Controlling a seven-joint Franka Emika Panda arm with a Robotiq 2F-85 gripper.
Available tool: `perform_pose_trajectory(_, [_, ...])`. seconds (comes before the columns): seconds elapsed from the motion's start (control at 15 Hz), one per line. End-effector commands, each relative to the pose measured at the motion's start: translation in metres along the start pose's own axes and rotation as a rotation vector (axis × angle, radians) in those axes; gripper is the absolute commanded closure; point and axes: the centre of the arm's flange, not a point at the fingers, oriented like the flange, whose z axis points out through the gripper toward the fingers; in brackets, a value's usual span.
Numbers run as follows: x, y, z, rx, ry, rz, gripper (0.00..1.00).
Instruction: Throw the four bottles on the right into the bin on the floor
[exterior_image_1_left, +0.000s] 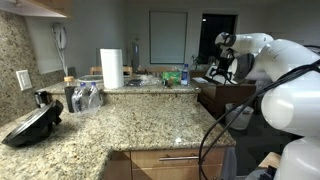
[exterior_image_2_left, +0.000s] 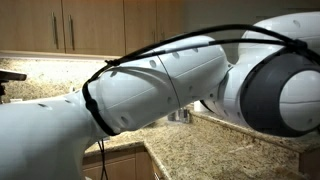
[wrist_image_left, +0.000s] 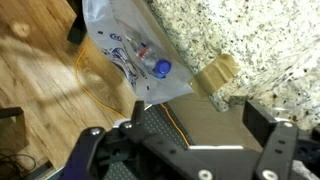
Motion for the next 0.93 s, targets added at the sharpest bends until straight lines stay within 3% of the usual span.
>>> perform_pose_trajectory(0.0, [-0.071, 0.000, 0.030, -0.042, 0.056, -0.117, 0.00])
perform_pose_trajectory(0.4, [-0.082, -0.056, 0.070, -0.120, -0.014, -0.188, 0.00])
perform_pose_trajectory(0.73, [-0.098, -0.093, 0.095, -0.094, 0.048, -0.184, 0.00])
perform_pose_trajectory(0.8, [-0.041, -0.126, 0.058, -0.104, 0.016, -0.204, 0.00])
perform_pose_trajectory(0.87, [-0.042, -0.132, 0.061, -0.102, 0.026, -0.207, 0.00])
